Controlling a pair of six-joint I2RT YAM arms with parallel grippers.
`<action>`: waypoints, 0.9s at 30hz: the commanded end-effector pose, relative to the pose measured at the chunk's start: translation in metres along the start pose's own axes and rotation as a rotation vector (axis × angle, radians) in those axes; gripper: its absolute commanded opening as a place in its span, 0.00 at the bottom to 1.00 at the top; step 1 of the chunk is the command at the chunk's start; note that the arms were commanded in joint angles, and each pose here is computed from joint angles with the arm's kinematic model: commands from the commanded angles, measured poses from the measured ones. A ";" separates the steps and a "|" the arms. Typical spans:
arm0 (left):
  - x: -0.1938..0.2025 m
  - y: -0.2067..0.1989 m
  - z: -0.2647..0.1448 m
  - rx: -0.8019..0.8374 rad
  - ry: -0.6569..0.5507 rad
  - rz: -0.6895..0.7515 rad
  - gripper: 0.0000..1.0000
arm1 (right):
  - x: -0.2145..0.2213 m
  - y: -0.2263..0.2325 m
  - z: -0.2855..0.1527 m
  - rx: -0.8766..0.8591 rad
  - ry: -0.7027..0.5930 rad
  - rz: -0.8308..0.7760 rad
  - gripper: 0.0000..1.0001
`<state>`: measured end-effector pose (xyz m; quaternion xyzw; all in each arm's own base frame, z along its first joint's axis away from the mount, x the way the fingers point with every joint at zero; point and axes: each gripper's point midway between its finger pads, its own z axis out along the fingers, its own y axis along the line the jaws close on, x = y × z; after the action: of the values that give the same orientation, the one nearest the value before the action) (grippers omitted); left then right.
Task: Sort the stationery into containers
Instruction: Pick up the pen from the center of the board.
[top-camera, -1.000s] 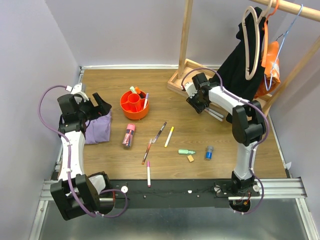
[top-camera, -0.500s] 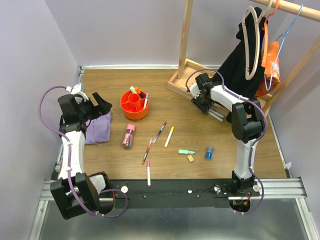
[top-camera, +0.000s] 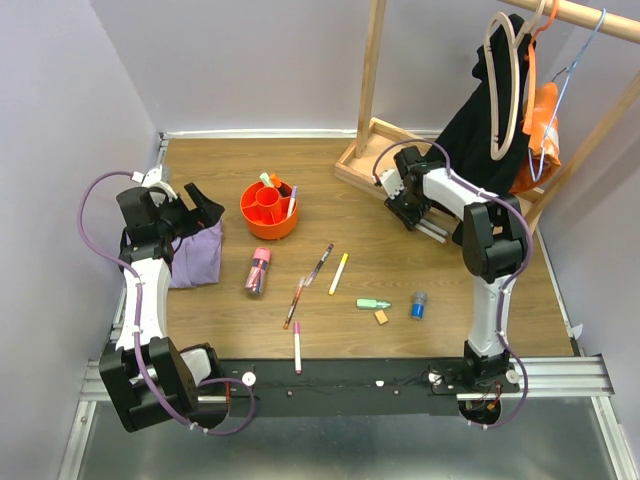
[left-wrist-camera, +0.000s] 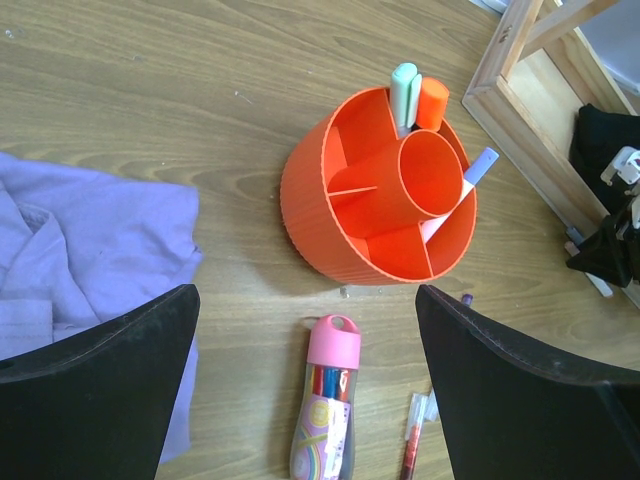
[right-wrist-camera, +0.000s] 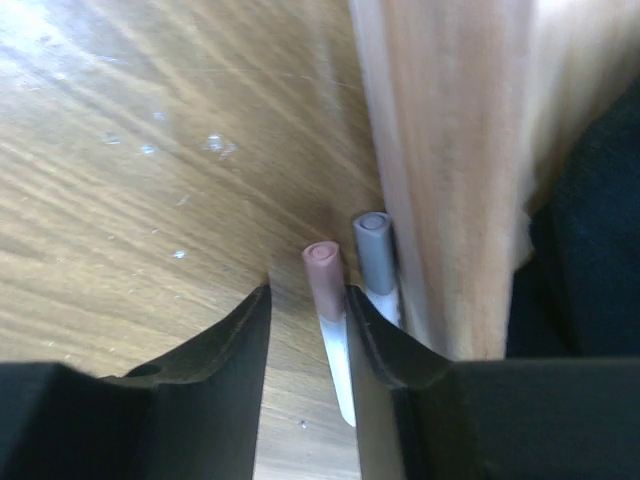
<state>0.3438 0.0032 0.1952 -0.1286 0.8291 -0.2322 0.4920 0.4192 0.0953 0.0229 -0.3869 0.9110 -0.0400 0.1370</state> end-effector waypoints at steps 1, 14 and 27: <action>-0.006 -0.004 0.001 0.026 -0.018 0.000 0.98 | 0.010 0.029 0.011 -0.177 0.041 0.001 0.37; -0.001 -0.002 0.001 0.024 -0.017 -0.006 0.98 | 0.041 0.037 0.026 -0.184 0.131 -0.040 0.38; -0.005 -0.004 -0.004 0.018 -0.009 0.021 0.98 | -0.041 0.044 -0.036 -0.265 -0.102 -0.076 0.01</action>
<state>0.3452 0.0032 0.1943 -0.1321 0.8263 -0.2348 0.4946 0.4061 0.1089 0.0236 -0.4244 0.8975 0.0151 0.1185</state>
